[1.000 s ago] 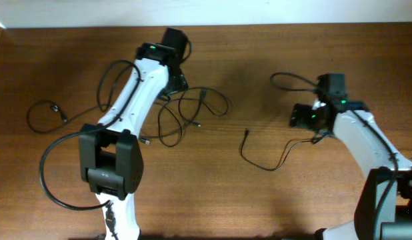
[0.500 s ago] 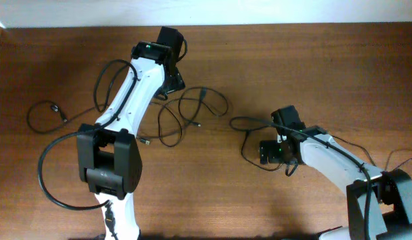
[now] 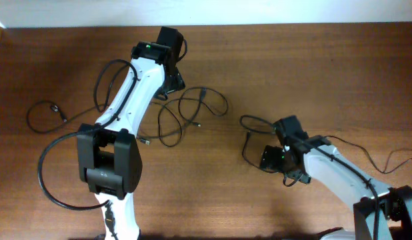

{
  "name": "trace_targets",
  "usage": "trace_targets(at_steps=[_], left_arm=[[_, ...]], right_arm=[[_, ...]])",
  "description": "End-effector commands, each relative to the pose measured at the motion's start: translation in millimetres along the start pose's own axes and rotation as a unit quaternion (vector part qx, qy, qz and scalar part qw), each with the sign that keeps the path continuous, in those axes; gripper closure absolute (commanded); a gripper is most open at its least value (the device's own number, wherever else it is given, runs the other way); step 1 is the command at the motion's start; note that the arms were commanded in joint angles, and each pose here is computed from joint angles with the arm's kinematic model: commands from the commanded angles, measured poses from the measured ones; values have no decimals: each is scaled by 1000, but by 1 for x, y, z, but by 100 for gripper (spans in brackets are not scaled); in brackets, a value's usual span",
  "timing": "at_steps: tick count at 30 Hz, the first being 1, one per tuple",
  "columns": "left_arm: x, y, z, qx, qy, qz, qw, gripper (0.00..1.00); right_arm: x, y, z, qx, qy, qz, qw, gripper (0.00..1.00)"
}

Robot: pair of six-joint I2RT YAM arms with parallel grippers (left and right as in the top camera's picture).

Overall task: Untangle cables
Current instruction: 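Move the right gripper left to the cable tangle at center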

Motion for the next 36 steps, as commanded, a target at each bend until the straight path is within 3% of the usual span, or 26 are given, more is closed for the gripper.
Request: trace_targets(at_steps=[1,8,15,24,31,36], left_arm=[[2,-8,4,-1,-11,-10,1000,1],[2,-8,4,-1,-11,-10,1000,1],[2,-8,4,-1,-11,-10,1000,1],[2,-8,4,-1,-11,-10,1000,1],[2,-8,4,-1,-11,-10,1000,1],[2,-8,4,-1,-11,-10,1000,1]], right_arm=[[-93,48,-17,8,-9,193,981,1],[-123,51,-2,-6,-131,162,978,2],[-174,48,1,-32,-178,169,969,0],[-167,37,-6,-67,-151,146,975,0],[-137,-21,28,54,-177,19,983,1],[-120,-51,62,93,-241,-48,965,0]])
Point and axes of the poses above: each gripper's point midway between its finger pads, its own y axis out along the fingers, its own z axis along the line the jaws close on, x = y × z, the point moved 4 cm from there along -y, back along the fingers, and after that the axes turned 12 degrees about y, right-handed, at the moved point
